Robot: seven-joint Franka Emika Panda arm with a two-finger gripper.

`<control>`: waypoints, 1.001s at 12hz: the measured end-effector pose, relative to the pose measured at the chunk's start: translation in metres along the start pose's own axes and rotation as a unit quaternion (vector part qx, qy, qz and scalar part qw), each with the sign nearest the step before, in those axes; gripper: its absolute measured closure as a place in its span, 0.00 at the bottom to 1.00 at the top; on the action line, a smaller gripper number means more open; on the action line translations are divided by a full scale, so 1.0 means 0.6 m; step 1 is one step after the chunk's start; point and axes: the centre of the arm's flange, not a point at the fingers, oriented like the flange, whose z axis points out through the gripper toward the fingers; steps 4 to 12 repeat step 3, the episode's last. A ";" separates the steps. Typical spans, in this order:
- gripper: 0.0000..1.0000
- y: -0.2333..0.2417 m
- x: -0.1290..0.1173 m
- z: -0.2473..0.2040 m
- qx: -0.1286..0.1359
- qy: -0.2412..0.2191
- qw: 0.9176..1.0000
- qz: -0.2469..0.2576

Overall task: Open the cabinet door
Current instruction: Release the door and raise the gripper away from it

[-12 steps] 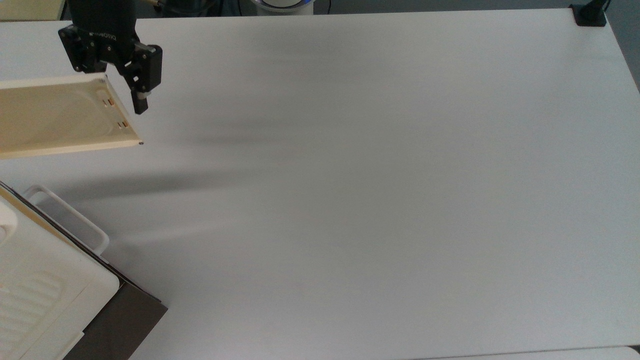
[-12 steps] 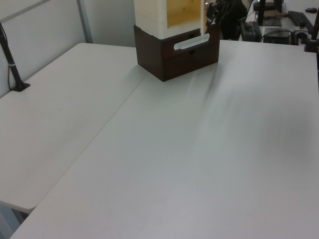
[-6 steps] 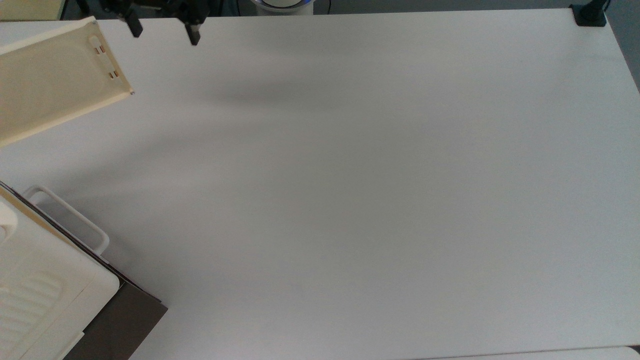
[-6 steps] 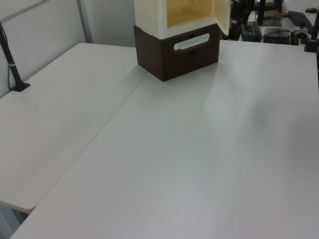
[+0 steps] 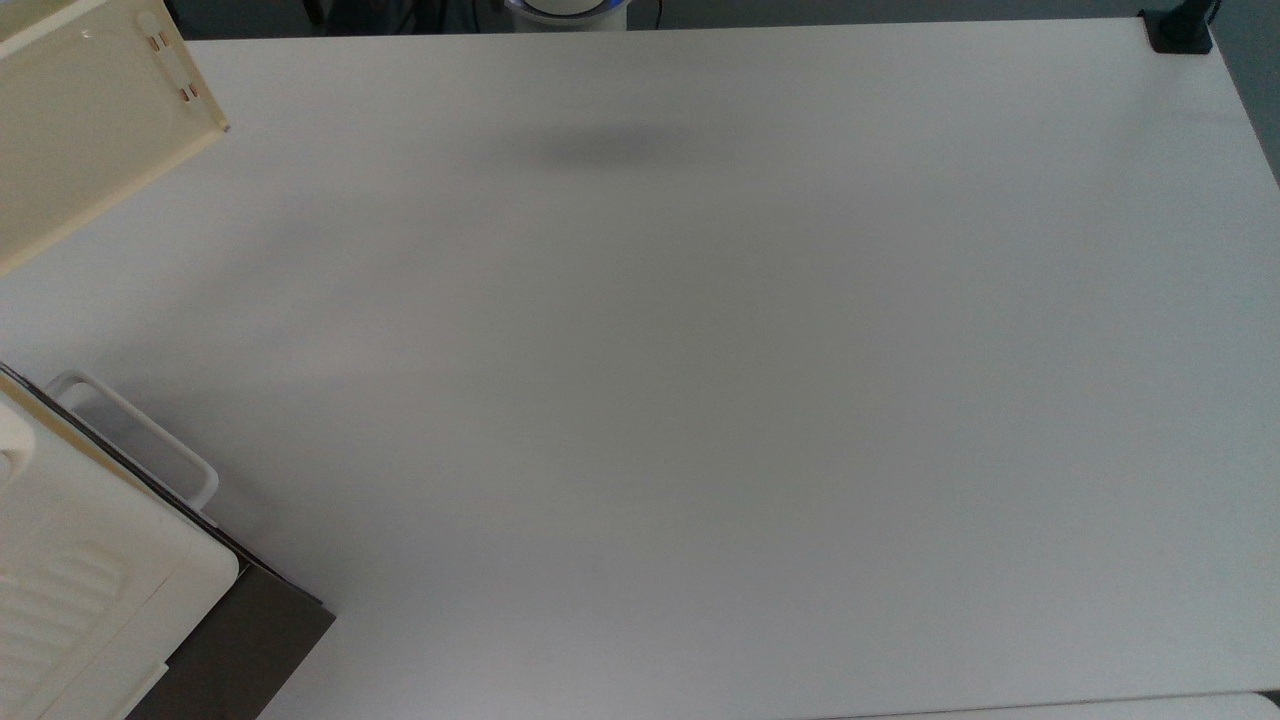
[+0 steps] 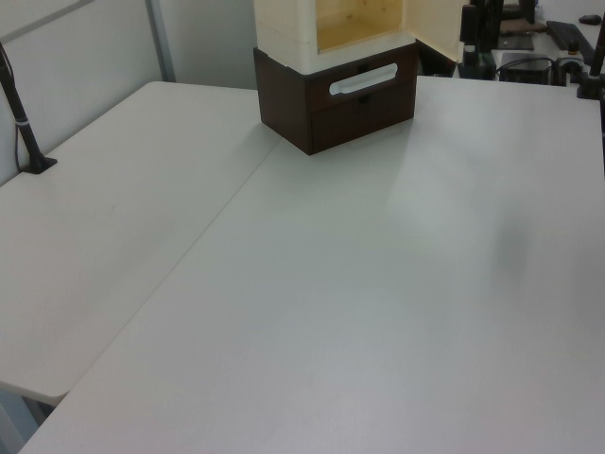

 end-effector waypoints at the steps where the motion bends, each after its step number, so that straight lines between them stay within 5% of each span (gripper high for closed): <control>1: 0.00 0.001 0.000 -0.005 -0.002 0.003 1.000 0.000; 12: 0.00 0.005 0.000 -0.012 -0.015 0.007 1.000 0.001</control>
